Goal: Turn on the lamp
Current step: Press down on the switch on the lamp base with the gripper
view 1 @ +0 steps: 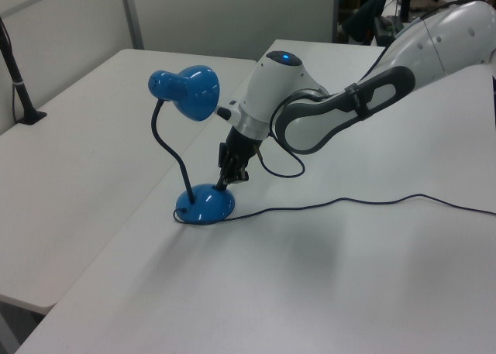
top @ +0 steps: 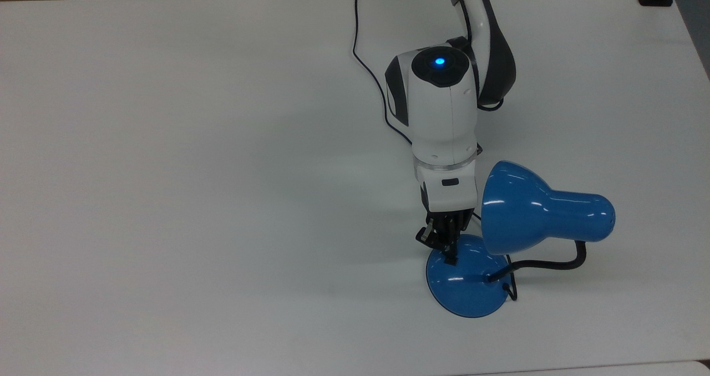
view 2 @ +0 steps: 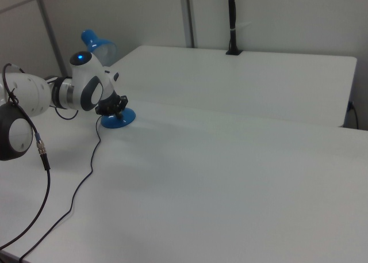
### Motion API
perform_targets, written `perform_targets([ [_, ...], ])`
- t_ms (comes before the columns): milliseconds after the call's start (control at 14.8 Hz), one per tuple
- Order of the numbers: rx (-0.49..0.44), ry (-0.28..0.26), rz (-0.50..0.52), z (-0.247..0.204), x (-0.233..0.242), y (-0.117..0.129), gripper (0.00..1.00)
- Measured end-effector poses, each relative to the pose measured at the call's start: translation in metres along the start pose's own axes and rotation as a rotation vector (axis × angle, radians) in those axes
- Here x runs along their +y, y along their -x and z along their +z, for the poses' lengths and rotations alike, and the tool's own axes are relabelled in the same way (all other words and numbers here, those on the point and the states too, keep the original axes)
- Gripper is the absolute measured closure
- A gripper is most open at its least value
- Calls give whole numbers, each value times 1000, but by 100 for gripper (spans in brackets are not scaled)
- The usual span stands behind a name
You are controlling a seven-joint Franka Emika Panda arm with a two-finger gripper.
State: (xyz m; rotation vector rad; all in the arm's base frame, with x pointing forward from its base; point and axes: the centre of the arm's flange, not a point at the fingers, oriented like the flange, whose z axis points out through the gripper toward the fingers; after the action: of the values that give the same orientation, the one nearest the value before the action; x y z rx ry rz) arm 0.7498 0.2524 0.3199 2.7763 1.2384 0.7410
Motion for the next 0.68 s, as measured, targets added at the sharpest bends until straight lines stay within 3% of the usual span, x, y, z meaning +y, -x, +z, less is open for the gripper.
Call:
perform_targets([
  [677, 63, 38, 33, -7, 7, -8, 99],
])
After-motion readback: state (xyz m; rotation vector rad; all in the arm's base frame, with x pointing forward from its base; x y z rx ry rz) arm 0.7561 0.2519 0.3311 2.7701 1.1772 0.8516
